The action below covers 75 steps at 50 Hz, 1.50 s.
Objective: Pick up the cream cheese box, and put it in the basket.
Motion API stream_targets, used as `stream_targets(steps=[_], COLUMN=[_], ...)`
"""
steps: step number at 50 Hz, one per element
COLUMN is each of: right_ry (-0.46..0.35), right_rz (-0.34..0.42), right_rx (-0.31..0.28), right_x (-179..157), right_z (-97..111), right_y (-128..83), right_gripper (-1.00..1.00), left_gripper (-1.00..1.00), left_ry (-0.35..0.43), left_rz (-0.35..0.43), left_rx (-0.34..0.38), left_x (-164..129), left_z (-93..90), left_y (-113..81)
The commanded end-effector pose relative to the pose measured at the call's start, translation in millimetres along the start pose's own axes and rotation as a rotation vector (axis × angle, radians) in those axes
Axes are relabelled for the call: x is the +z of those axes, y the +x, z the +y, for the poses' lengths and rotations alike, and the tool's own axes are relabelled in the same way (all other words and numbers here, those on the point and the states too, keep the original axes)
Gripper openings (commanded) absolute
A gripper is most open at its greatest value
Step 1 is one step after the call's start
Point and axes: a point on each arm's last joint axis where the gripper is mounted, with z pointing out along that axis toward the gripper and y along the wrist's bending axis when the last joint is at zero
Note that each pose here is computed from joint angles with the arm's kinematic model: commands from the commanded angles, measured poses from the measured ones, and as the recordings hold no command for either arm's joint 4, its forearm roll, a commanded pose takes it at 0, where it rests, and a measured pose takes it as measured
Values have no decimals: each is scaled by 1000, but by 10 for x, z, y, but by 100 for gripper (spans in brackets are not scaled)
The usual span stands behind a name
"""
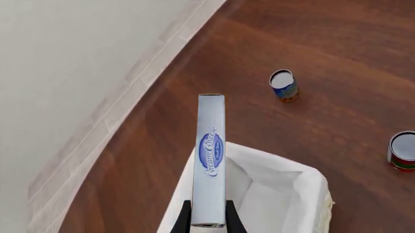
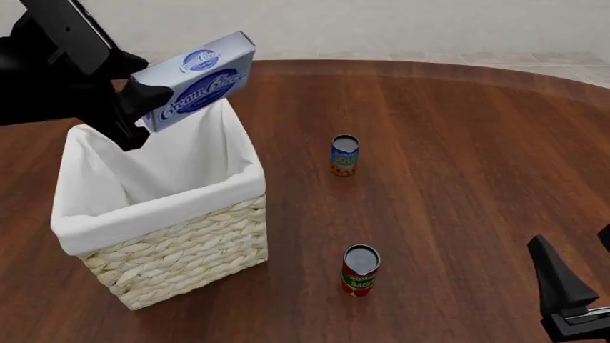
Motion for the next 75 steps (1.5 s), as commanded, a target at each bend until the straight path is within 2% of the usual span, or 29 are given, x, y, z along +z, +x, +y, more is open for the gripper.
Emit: stream_targets(steps=[1,75], right_ry=[-3,-17], right_rz=[0,1], right_rx=[0,-11], right_x=[0,0], right_z=[2,10], right_y=[0,2], right_gripper=[100,100], left_gripper=[-100,-100], left_ry=[-24,-62], left_rz=[9,87], left_rx=[-2,-62], left_x=[-79,-354], left_z=[10,-98], left_y=[82,468])
